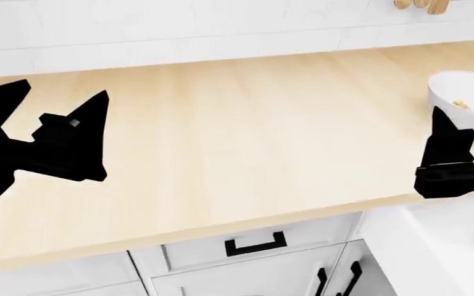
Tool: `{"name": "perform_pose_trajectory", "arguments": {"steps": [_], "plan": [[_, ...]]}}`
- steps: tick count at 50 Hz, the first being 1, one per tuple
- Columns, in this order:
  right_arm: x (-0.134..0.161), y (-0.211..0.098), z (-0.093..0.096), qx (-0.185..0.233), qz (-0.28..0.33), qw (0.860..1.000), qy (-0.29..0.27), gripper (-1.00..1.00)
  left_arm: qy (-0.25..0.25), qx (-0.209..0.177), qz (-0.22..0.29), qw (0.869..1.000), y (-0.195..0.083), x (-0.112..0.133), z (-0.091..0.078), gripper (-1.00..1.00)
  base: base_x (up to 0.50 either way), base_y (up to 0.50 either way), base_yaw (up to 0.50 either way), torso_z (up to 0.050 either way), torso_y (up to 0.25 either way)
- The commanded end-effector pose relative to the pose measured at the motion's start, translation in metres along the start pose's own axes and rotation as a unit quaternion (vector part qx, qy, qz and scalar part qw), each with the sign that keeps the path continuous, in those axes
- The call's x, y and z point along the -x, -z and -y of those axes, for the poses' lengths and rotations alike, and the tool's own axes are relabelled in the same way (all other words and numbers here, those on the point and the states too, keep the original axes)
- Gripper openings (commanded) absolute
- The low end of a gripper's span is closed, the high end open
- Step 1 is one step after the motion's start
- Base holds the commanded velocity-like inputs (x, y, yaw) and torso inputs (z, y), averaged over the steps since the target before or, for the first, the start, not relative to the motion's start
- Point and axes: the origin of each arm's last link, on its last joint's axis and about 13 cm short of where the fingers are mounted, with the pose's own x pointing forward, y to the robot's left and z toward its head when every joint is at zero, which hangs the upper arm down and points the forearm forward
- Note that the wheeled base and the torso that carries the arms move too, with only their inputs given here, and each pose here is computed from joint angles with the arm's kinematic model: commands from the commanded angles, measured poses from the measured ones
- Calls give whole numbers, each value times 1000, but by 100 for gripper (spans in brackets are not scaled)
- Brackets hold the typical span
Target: Place the bar in the bowl and close the drawer.
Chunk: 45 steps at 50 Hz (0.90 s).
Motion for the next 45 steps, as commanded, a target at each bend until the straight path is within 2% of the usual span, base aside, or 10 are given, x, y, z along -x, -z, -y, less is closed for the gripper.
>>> {"name": "perform_pose_trajectory", "arguments": {"steps": [1,45], "plan": [[1,0,0,0,0,1000,2,100,1,0,0,1000,0,0,1,100,0,0,-500,0,0],[3,2,1,-7,-6,1000,-6,100,6,-2,-4,1000,-1,0,2,100,0,0,-500,0,0]]}}
